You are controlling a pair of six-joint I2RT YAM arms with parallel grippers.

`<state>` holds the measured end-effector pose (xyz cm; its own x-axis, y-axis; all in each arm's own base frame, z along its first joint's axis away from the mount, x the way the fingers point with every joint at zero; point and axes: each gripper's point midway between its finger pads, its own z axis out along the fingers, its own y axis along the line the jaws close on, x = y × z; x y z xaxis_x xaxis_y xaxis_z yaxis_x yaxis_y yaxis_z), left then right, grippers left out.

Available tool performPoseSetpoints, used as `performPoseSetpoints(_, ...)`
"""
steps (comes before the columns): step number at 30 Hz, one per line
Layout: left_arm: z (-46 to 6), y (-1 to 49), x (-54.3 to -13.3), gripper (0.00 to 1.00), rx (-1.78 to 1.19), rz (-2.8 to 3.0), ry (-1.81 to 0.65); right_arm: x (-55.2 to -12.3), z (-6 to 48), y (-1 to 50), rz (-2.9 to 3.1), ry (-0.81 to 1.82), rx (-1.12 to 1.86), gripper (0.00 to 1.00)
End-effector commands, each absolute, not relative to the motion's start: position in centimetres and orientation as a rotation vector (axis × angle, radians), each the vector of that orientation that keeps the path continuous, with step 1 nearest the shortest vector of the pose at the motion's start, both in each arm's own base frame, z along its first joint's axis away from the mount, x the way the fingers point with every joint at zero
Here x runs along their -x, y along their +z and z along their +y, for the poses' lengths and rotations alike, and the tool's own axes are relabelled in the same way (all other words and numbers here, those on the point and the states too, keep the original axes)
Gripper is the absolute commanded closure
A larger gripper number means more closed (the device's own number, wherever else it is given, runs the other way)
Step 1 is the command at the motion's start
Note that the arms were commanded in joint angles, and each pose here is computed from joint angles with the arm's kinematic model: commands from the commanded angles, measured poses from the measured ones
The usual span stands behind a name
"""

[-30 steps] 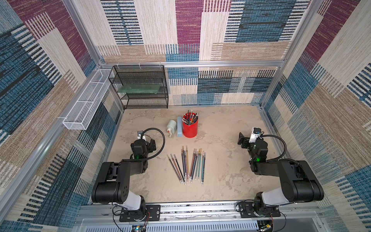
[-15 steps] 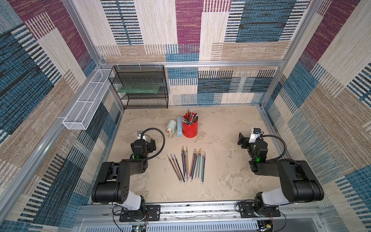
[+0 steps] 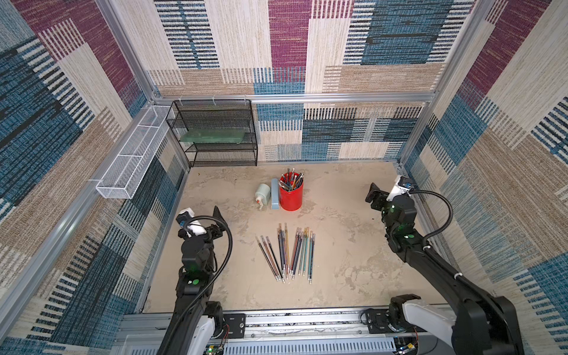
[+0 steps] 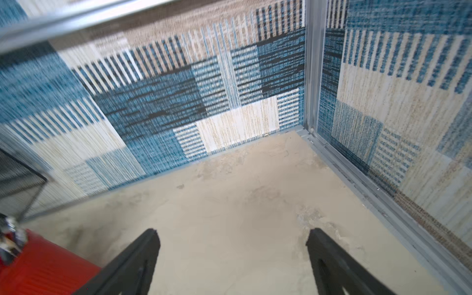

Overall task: Remove the protective cover of the pencils
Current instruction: Pick up the pencil from the center of the board.

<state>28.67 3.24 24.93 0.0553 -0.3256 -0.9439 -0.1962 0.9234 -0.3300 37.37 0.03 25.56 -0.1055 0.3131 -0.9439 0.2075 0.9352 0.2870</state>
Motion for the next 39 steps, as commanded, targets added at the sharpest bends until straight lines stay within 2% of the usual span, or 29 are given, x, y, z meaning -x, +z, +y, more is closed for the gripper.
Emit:
performPoseSetpoints(1, 3.3, 19.1, -26.1, 0.01, 0.628, 1.714, -0.195, -34.9, 1.1, 23.2, 1.812, 0.264, -0.513, 0.05)
performPoseSetpoints(3, 3.0, 18.6, -25.3, 0.01, 0.634, 1.706, -0.233, -33.8, 1.1, 23.6, 1.787, 0.344, -0.540, 0.05)
performPoseSetpoints(5, 1.5, 18.7, -24.9, 0.01, 0.582, 1.711, -0.325, -32.9, 2.2, 24.7, 1.749, 0.432, -0.440, 0.05)
performPoseSetpoints(8, 2.1, 16.2, -23.8, 0.01, 0.781, 1.754, -0.379, -31.7, 2.7, 25.1, 1.690, 0.502, -0.394, 0.05)
performPoseSetpoints(11, 0.8, 14.7, -23.5, 0.08, 0.788, 1.845, -0.440, -31.4, 3.5, 24.4, 1.658, 0.618, -0.420, 0.05)
performPoseSetpoints(15, 0.1, 12.9, -22.7, 0.01, 0.948, 1.931, -0.525, -31.8, 11.0, 24.8, 1.798, 0.836, -0.147, 0.05)
performPoseSetpoints(18, 0.4, 13.0, -21.7, 0.01, 1.100, 1.991, -0.500, -31.4, 18.0, 24.3, 1.902, 0.771, -0.026, 0.02)
performPoseSetpoints(21, 2.0, 13.3, -19.8, 0.01, 1.278, 2.025, -0.372, -28.7, 25.7, 23.9, 1.957, 0.736, 0.138, 0.00)
performPoseSetpoints(24, 1.5, 15.3, -21.3, 0.03, 1.080, 2.010, -0.394, -26.4, 31.3, 22.7, 2.053, 0.699, 0.273, 0.07)
performPoseSetpoints(29, 0.9, 13.2, -21.6, 0.00, 1.062, 2.082, -0.392, -22.4, 37.6, 18.4, 2.167, 0.640, 0.438, 0.16)
performPoseSetpoints(32, 0.1, 12.6, -21.2, 0.01, 1.039, 2.172, -0.404, -21.2, 39.7, 15.0, 2.254, 0.597, 0.490, 0.32)
performPoseSetpoints(34, 0.0, 12.9, -20.9, 0.09, 1.038, 2.194, -0.402, -20.8, 40.5, 13.0, 2.300, 0.549, 0.513, 0.41)
performPoseSetpoints(36, -0.1, 13.0, -20.7, 0.09, 1.039, 2.183, -0.411, -20.6, 41.1, 11.4, 2.334, 0.520, 0.535, 0.45)
performPoseSetpoints(38, 0.2, 13.0, -20.2, 0.08, 1.061, 2.169, -0.405, -20.4, 41.6, 10.0, 2.368, 0.502, 0.560, 0.52)
performPoseSetpoints(39, 0.3, 13.1, -19.8, 0.02, 1.076, 2.164, -0.396, -20.2, 41.8, 9.5, 2.381, 0.494, 0.571, 0.55)
